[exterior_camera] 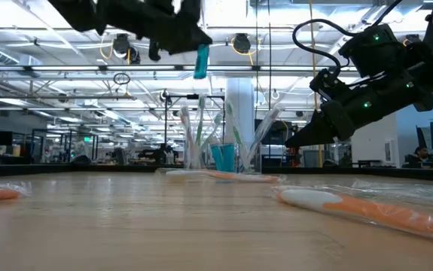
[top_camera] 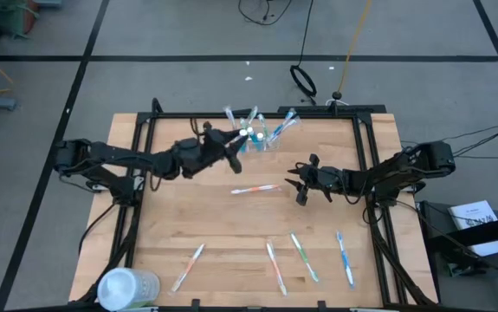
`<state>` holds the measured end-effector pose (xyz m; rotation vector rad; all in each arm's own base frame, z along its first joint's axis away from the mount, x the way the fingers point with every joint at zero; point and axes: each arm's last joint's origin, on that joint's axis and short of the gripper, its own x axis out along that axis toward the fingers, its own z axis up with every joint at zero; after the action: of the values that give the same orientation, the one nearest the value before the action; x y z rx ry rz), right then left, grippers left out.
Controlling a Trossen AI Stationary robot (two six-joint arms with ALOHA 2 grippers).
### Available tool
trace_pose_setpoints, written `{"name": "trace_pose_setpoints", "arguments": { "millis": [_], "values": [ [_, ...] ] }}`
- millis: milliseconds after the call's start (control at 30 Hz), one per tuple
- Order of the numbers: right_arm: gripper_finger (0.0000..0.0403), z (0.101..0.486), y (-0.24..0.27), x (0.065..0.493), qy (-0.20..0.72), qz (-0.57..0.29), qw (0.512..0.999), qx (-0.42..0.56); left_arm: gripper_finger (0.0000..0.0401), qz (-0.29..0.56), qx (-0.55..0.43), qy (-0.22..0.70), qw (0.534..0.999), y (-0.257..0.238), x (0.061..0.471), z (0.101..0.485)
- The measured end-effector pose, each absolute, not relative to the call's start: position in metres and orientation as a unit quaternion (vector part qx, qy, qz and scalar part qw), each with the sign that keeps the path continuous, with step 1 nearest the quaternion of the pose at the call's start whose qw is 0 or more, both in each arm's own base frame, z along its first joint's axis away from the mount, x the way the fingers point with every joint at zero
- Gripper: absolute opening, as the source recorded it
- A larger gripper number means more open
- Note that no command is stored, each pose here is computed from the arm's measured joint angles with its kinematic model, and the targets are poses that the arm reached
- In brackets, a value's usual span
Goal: Pick & Place toothbrushing station
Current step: Put the blue mouthwash bottle into the transparent organizer
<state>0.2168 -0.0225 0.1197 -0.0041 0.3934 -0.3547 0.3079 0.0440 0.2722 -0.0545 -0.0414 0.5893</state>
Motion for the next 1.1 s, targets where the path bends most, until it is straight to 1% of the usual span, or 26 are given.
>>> {"name": "trace_pose_setpoints", "arguments": {
  "millis": [133, 267, 333, 433, 500, 567, 667, 833, 967, 1100],
  "values": [
    [0.0141, 0.120, -0.022, 0.217, 0.195, -0.175, 0.965, -0.002, 0.0101, 0.301, -0.032, -0.013, 0.953, 0.052, 0.325, 0.246],
    [0.0141, 0.120, -0.022, 0.217, 0.194, -0.175, 0.965, -0.002, 0.0101, 0.297, -0.041, -0.028, 0.954, 0.048, 0.344, 0.216],
    [0.0141, 0.120, -0.022, 0.217, 0.194, -0.175, 0.965, -0.002, 0.0101, 0.320, -0.020, -0.032, 0.947, 0.046, 0.351, 0.200],
    [0.0141, 0.120, -0.022, 0.217, 0.194, -0.175, 0.965, -0.002, 0.0101, 0.380, -0.003, -0.037, 0.924, 0.047, 0.356, 0.180],
    [0.0141, 0.120, -0.022, 0.217, 0.194, -0.175, 0.965, -0.003, 0.0101, 0.392, 0.006, -0.031, 0.920, 0.049, 0.360, 0.166],
    [0.0141, 0.120, -0.022, 0.217, 0.194, -0.175, 0.965, -0.002, 0.0101, 0.401, 0.036, -0.014, 0.915, 0.052, 0.367, 0.155],
    [0.0141, 0.120, -0.022, 0.217, 0.194, -0.175, 0.965, -0.002, 0.0101, 0.416, 0.066, -0.010, 0.907, 0.061, 0.380, 0.152],
    [0.0141, 0.120, -0.022, 0.217, 0.194, -0.175, 0.965, -0.003, 0.0102, 0.433, 0.104, -0.013, 0.895, 0.073, 0.398, 0.162],
    [0.0141, 0.120, -0.022, 0.217, 0.195, -0.174, 0.965, -0.007, 0.0102, 0.478, 0.094, -0.023, 0.873, 0.082, 0.402, 0.173],
    [0.0141, 0.120, -0.022, 0.217, 0.195, -0.174, 0.965, -0.008, 0.0102, 0.494, 0.064, 0.010, 0.867, 0.093, 0.401, 0.163]
  ]
}}
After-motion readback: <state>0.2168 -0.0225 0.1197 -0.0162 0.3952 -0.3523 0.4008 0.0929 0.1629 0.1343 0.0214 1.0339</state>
